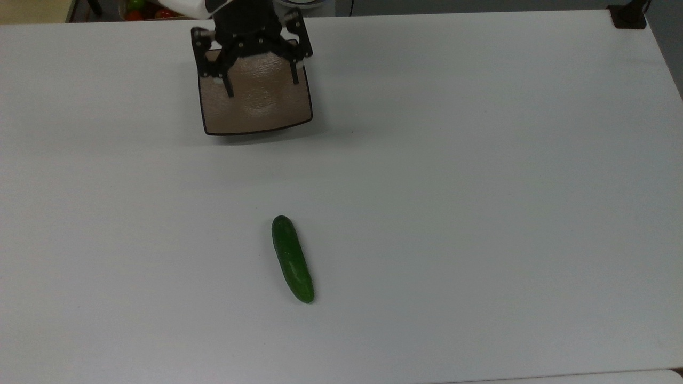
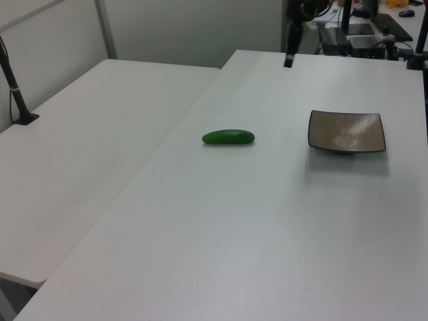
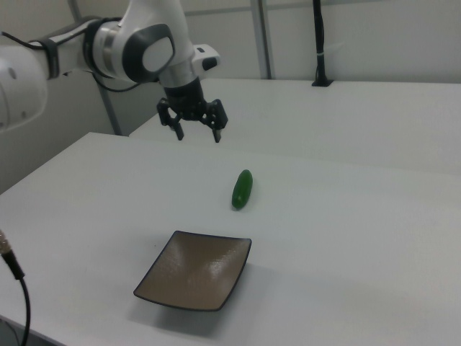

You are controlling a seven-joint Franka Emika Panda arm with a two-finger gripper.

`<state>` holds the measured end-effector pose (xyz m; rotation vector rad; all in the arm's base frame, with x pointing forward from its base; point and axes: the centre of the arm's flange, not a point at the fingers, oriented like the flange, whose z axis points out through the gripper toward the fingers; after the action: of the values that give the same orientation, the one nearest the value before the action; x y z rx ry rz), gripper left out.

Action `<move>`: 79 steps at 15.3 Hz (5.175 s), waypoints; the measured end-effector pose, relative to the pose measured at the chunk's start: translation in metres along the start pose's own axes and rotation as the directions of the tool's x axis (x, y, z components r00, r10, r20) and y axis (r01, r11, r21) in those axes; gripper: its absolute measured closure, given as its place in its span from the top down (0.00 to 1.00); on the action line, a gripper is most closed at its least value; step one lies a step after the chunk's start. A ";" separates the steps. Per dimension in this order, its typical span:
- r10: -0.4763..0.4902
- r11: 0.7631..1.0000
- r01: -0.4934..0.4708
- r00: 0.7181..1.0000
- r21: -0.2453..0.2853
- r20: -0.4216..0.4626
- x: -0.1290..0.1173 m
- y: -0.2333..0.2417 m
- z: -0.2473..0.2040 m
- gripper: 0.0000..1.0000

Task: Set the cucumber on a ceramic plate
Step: 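Move the open gripper over the green cucumber and lower it, then close the gripper around the middle of the green cucumber, then lift the cucumber and carry it over the square ceramic plate, then lower the held cucumber onto the plate and open the gripper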

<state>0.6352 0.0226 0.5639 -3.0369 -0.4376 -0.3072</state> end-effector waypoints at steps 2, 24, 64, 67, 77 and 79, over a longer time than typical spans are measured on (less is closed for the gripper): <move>0.002 1.000 -0.003 0.999 -0.015 -0.040 0.015 0.006 0.017 1.00; 0.075 0.985 -0.100 0.983 -0.144 -0.169 0.079 -0.016 0.272 1.00; 0.083 0.993 -0.068 0.982 -0.092 0.171 -0.075 -0.027 0.000 0.45; 0.042 0.998 -0.026 0.963 -0.062 0.266 -0.114 -0.026 0.033 0.45; 0.050 0.998 -0.036 0.963 -0.056 0.266 -0.172 -0.018 0.125 0.45; 0.049 0.998 -0.036 0.964 -0.057 0.262 -0.183 -0.019 0.142 0.45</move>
<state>0.4843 0.0025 0.3880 -3.1438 -0.3825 0.0924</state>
